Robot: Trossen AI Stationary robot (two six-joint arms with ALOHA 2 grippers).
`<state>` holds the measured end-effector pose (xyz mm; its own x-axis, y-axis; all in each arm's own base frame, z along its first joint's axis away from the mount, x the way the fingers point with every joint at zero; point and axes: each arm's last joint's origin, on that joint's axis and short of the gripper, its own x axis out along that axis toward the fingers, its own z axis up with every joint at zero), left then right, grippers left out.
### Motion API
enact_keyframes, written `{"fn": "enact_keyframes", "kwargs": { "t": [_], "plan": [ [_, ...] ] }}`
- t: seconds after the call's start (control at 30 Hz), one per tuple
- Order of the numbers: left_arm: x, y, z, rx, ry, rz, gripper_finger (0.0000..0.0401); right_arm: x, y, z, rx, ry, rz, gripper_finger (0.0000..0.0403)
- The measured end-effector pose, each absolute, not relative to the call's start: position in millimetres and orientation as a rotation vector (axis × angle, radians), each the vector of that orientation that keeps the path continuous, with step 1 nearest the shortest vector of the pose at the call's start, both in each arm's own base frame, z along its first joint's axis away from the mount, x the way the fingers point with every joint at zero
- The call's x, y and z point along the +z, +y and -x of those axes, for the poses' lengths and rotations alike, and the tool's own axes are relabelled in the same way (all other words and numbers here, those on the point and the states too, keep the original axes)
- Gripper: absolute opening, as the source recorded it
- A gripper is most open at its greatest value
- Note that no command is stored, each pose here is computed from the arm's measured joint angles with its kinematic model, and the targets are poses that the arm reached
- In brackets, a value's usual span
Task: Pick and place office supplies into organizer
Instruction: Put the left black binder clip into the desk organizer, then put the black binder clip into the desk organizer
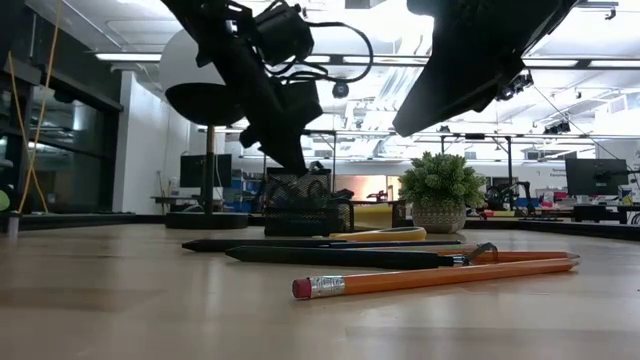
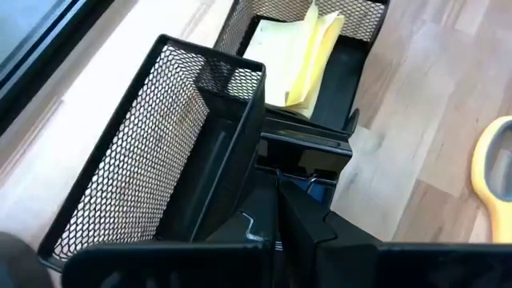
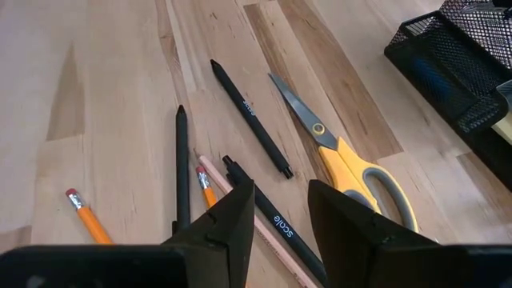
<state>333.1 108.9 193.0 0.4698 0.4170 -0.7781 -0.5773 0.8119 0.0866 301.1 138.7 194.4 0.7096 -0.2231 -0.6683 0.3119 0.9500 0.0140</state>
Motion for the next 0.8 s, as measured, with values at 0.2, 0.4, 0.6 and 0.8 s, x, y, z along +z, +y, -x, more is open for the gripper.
{"fn": "enact_keyframes", "kwargs": {
  "t": [0.2, 0.4, 0.6, 0.8],
  "plan": [
    [180, 109, -334, 0.599, 0.959, 0.206, 0.001, 195, 139, -301, -0.297, 0.72, -0.132, 0.0119],
    [166, 107, -334, 0.572, 1.029, 0.237, 0.0043, 195, 139, -302, -0.294, 0.711, -0.138, 0.0119],
    [165, 108, -335, 0.584, 1.016, 0.26, 0.0075, 195, 139, -302, -0.293, 0.712, -0.137, 0.0119],
    [173, 107, -334, 0.562, 0.992, 0.274, 0.0086, 195, 139, -302, -0.292, 0.713, -0.135, 0.0119]
  ]
}}
